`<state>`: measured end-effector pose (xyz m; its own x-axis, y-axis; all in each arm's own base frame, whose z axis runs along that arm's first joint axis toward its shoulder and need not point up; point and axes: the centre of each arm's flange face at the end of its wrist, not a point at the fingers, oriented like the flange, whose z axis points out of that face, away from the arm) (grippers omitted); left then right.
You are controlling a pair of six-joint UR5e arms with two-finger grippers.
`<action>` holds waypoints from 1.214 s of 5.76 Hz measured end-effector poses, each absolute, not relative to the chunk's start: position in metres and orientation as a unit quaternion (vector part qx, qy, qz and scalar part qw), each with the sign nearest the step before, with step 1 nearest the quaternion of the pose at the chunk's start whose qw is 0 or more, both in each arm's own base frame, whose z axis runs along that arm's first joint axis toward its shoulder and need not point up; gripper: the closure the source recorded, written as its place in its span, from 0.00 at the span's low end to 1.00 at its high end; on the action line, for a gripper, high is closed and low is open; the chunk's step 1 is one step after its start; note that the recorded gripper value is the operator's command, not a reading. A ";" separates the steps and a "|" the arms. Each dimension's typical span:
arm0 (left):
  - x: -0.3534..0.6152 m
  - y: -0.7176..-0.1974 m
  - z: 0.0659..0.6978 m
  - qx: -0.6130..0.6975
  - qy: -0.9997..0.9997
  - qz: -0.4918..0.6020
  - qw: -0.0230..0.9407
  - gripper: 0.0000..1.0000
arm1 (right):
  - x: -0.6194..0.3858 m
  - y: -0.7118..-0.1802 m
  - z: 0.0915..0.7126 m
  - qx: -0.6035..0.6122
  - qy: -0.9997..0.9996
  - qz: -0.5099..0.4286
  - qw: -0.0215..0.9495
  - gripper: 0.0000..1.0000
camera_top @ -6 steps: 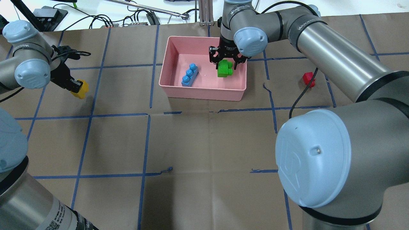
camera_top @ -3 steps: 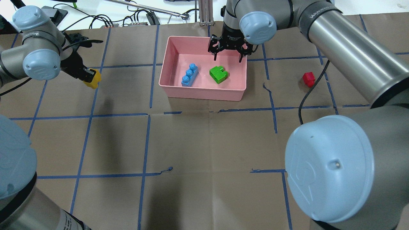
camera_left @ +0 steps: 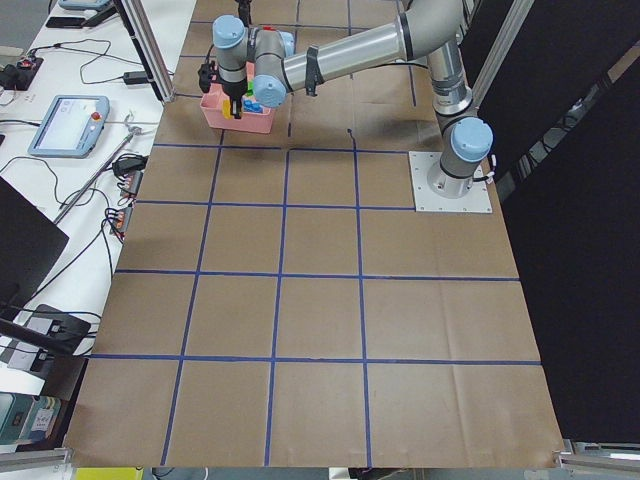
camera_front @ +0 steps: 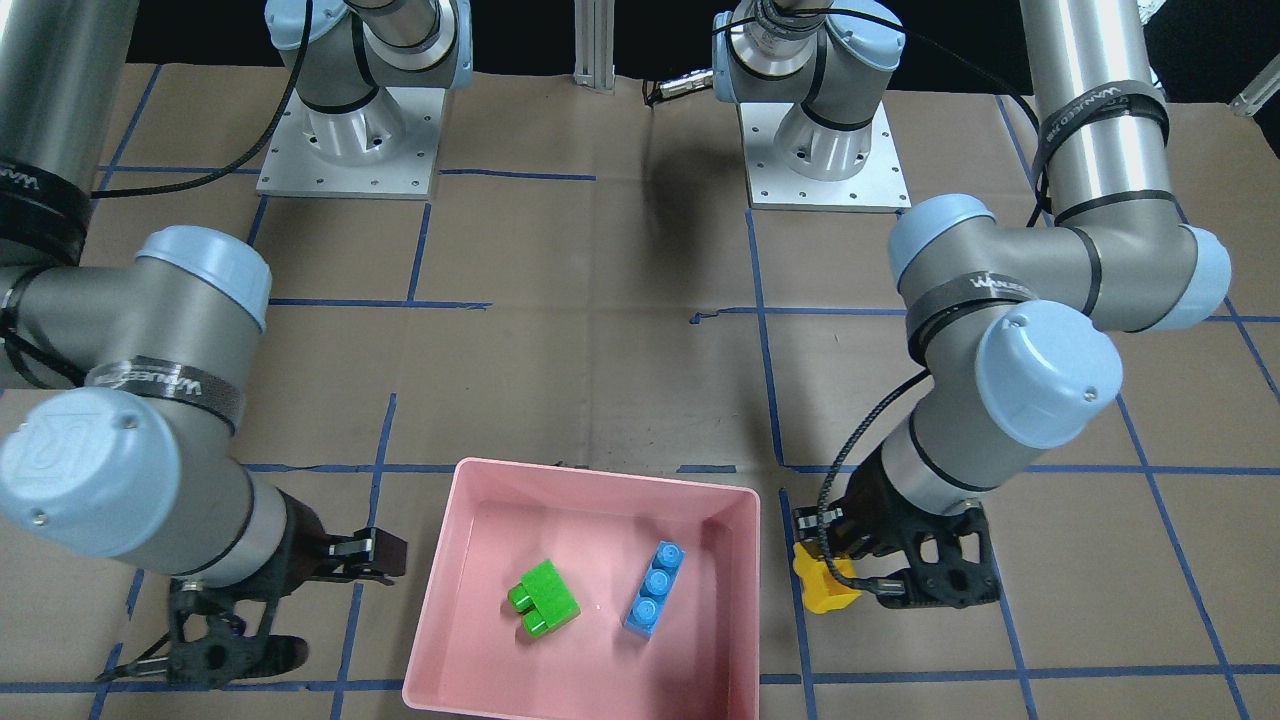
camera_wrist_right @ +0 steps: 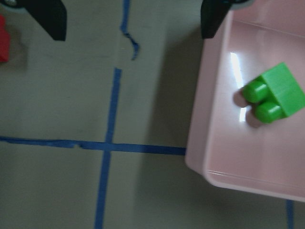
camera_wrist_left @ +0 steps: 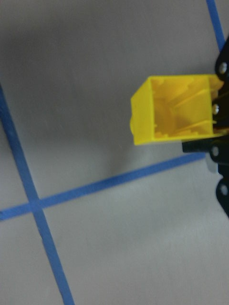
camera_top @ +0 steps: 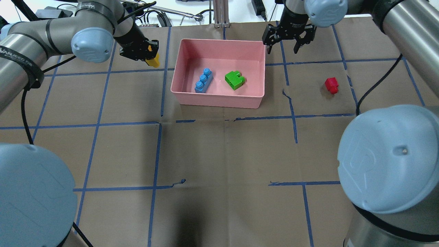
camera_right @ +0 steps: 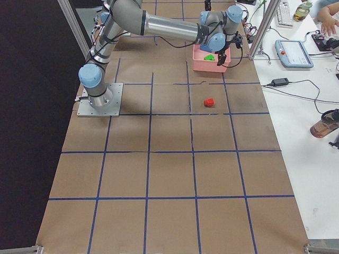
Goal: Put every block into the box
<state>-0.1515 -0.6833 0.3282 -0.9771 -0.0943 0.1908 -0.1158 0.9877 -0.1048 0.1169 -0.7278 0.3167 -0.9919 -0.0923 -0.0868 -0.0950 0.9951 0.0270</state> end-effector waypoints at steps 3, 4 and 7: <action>-0.231 -0.676 0.300 0.068 -0.989 0.045 0.120 0.01 | -0.005 -0.713 0.248 -0.065 0.996 0.060 0.019 0.00; -0.233 -0.674 0.309 0.066 -0.989 0.052 0.122 0.01 | -0.024 -0.705 0.220 -0.066 0.996 0.065 0.008 0.00; -0.220 -0.645 0.361 0.067 -0.994 0.039 0.079 0.01 | -0.033 -0.682 0.182 -0.061 0.995 0.082 0.008 0.40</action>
<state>-0.2204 -0.6455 0.3611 -0.9783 -0.1274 0.1632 -0.1397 0.9880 -0.0659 -0.0326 -0.6822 0.1816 -0.9924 -0.1206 -0.0260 -0.1232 0.9789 0.1628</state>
